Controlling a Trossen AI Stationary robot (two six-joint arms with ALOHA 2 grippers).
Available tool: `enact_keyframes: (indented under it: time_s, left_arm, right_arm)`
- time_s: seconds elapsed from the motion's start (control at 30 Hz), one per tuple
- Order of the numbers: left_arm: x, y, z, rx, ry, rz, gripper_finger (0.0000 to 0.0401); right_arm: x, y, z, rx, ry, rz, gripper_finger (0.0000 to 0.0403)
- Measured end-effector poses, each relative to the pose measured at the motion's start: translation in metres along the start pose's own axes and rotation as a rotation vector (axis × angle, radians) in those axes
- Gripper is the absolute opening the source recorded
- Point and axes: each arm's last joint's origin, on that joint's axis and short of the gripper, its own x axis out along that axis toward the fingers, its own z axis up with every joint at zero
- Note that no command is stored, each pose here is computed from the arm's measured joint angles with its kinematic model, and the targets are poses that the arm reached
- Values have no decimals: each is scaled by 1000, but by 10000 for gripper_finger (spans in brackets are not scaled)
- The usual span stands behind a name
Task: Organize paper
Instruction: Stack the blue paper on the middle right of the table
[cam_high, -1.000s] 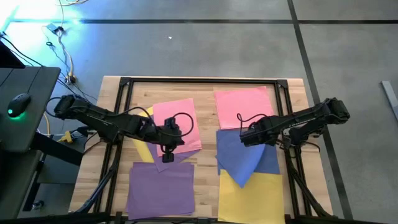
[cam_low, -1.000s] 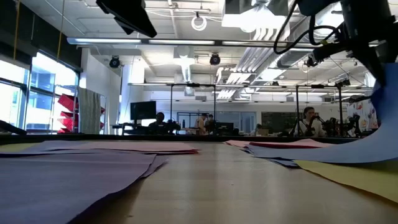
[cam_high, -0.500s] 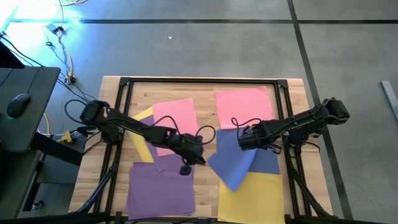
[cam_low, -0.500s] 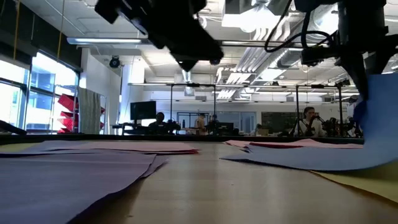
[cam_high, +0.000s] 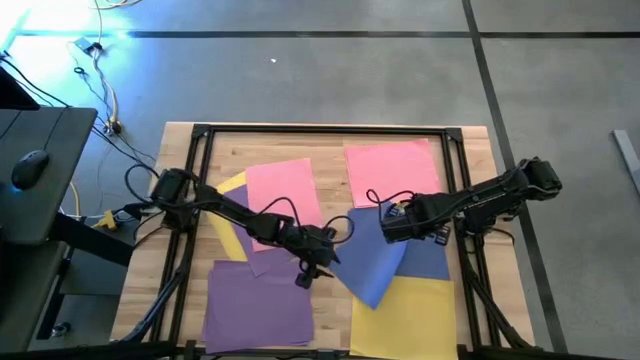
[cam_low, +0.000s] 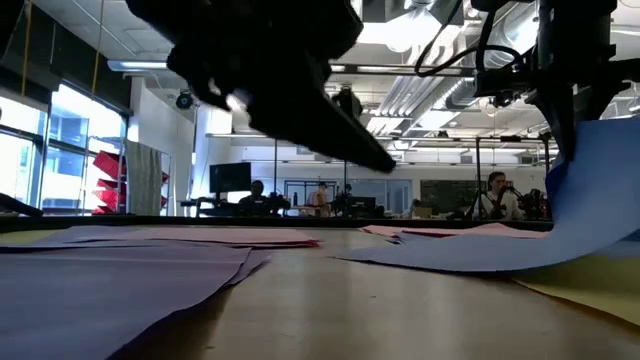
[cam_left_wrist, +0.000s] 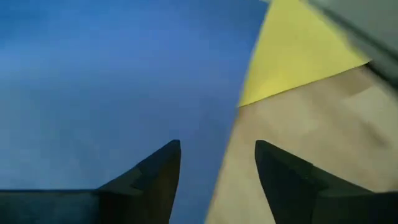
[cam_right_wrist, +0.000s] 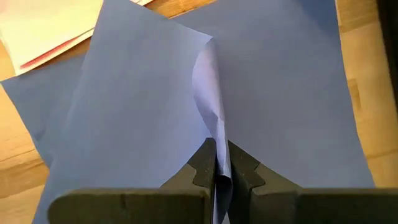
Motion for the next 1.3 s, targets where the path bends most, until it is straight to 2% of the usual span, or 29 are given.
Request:
enact_keyframes:
  time_s: [0.13, 0.3, 0.5, 0.73, 0.93, 1.2, 1.3]
  left_arm:
    - [17, 1, -23, -17, 99, 7, 128]
    - [19, 5, -27, -12, 164, 135, 77]
    - [16, 24, -30, -40, 168, 219, 40]
    - [11, 51, -37, -78, 172, 302, 26]
    - [6, 72, -41, -114, 162, 348, 25]
    - [0, 94, -42, -143, 105, 419, 25]
    - [-3, 103, -42, -154, 77, 443, 25]
  right_arm:
    - [0, 0, 0, -29, 7, -4, 0]
    - [-1, -3, -4, -78, 26, -10, 0]
    - [-3, -11, -21, -169, 82, 2, 0]
    - [-6, -29, -44, -218, 150, -9, 0]
    - [-9, -44, -59, -186, 165, -10, 0]
    - [-10, -52, -61, -205, 153, -46, 0]
    - [-9, -54, -57, -192, 129, -95, 0]
